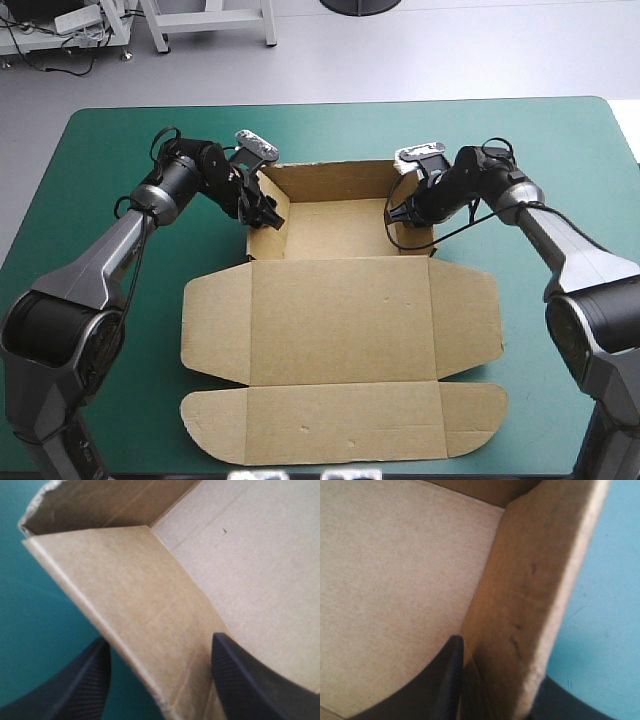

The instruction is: Fold the box

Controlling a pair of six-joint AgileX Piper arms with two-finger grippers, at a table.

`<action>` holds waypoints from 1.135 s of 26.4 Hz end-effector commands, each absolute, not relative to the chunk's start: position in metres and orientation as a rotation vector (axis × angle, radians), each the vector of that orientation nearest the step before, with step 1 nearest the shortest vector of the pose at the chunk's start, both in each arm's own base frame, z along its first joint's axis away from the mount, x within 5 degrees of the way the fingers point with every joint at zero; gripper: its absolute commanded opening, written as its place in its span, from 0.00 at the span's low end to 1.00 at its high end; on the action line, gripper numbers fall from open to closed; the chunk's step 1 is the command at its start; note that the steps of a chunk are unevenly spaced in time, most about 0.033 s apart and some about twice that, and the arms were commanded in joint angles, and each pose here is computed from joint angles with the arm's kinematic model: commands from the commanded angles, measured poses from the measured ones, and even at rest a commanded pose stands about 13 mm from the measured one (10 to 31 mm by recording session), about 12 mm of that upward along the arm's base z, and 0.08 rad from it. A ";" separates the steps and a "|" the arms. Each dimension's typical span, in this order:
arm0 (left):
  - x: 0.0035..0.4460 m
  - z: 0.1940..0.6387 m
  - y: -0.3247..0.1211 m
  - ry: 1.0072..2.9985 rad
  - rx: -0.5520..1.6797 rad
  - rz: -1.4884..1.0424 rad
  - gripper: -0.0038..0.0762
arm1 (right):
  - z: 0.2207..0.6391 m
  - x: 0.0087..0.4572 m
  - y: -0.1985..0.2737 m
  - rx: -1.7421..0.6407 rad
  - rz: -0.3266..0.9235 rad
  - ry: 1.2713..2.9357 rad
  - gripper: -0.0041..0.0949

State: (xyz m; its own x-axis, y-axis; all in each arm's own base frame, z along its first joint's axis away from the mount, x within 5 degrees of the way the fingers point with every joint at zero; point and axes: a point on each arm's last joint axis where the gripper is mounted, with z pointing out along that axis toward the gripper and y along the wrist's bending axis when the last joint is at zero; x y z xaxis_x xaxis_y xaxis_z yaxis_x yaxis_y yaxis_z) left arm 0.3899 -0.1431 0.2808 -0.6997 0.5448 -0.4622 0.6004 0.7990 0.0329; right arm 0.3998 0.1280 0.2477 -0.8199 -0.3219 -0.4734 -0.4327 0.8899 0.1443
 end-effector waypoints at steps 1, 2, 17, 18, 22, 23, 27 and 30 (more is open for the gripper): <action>0.384 0.320 -0.148 2.414 0.801 -0.234 0.62 | 0.270 0.403 0.124 -0.587 0.261 2.498 0.30; 0.385 0.325 -0.151 2.399 0.784 -0.272 0.62 | 0.275 0.403 0.124 -0.589 0.259 2.488 0.30; 0.381 0.383 -0.156 2.322 0.692 -0.389 0.62 | 0.315 0.405 0.120 -0.646 0.181 2.470 0.31; 0.381 0.385 -0.157 2.321 0.690 -0.400 0.62 | 0.314 0.405 0.119 -0.657 0.157 2.474 0.32; 0.379 0.389 -0.159 2.320 0.688 -0.442 0.62 | 0.313 0.406 0.117 -0.667 0.120 2.473 0.38; 0.379 0.389 -0.159 2.321 0.689 -0.442 0.62 | 0.314 0.406 0.117 -0.663 0.122 2.466 0.38; 0.378 0.389 -0.158 2.321 0.690 -0.442 0.62 | 0.315 0.408 0.118 -0.651 0.126 2.439 0.40; 0.377 0.394 -0.158 2.299 0.681 -0.440 0.62 | 0.316 0.410 0.118 -0.619 0.135 2.423 0.40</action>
